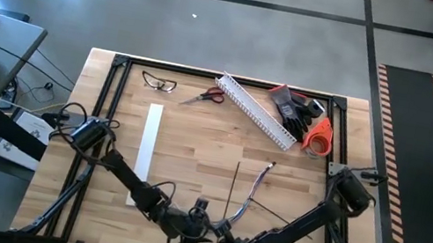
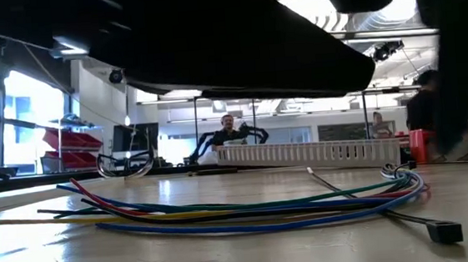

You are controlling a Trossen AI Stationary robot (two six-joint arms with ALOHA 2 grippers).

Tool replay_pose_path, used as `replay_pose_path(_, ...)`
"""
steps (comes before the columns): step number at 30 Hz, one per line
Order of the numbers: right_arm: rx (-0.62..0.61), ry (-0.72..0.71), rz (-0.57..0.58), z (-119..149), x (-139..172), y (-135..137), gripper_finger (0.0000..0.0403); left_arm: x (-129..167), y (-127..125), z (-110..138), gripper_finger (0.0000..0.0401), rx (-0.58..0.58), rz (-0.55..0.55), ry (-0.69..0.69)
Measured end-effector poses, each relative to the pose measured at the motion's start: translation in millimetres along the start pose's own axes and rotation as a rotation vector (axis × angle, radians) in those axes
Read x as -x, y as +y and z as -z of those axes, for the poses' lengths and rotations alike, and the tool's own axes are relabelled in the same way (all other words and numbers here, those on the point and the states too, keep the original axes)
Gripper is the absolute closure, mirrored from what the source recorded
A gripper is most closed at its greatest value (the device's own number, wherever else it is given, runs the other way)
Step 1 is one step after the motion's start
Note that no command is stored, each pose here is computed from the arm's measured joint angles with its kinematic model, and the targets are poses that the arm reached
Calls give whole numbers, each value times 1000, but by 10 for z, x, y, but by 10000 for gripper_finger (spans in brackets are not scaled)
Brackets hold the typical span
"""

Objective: Ziptie cables
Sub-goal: Wrap the black zip tie on the cable wires

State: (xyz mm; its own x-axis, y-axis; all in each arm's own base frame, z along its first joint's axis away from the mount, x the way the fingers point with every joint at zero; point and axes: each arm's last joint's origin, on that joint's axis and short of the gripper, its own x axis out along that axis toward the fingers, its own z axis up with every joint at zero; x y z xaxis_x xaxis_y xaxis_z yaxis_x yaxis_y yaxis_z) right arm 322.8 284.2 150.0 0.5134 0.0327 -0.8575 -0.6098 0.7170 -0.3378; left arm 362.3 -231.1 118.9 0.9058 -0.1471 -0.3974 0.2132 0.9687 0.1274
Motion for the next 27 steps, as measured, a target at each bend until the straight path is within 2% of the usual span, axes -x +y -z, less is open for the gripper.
replay_pose_path(8, 127, 38, -122, 74, -98, -136, 268, 42, -96, 44, 270, 32, 13, 38)
replay_pose_path(11, 129, 57, -116, 111, -198, -218, 252, 53, -110, 48, 270, 46, 15, 47)
replay_pose_path(14, 114, 61, -132, 133, -281, -294, 263, 53, -109, 55, 270, 51, 12, 55)
replay_pose_path(17, 118, 62, -188, 158, -346, -330, 292, 52, -110, 50, 270, 60, 14, 52)
replay_pose_path(22, 172, 82, -207, 188, -402, -267, 379, 53, -111, 50, 270, 70, 14, 51)
replay_pose_path(24, 183, 84, -166, 174, -397, -224, 394, 56, -119, 51, 270, 68, 16, 52)
replay_pose_path(27, 184, 91, -32, 138, -368, -111, 401, 64, -136, 52, 270, 66, 20, 51)
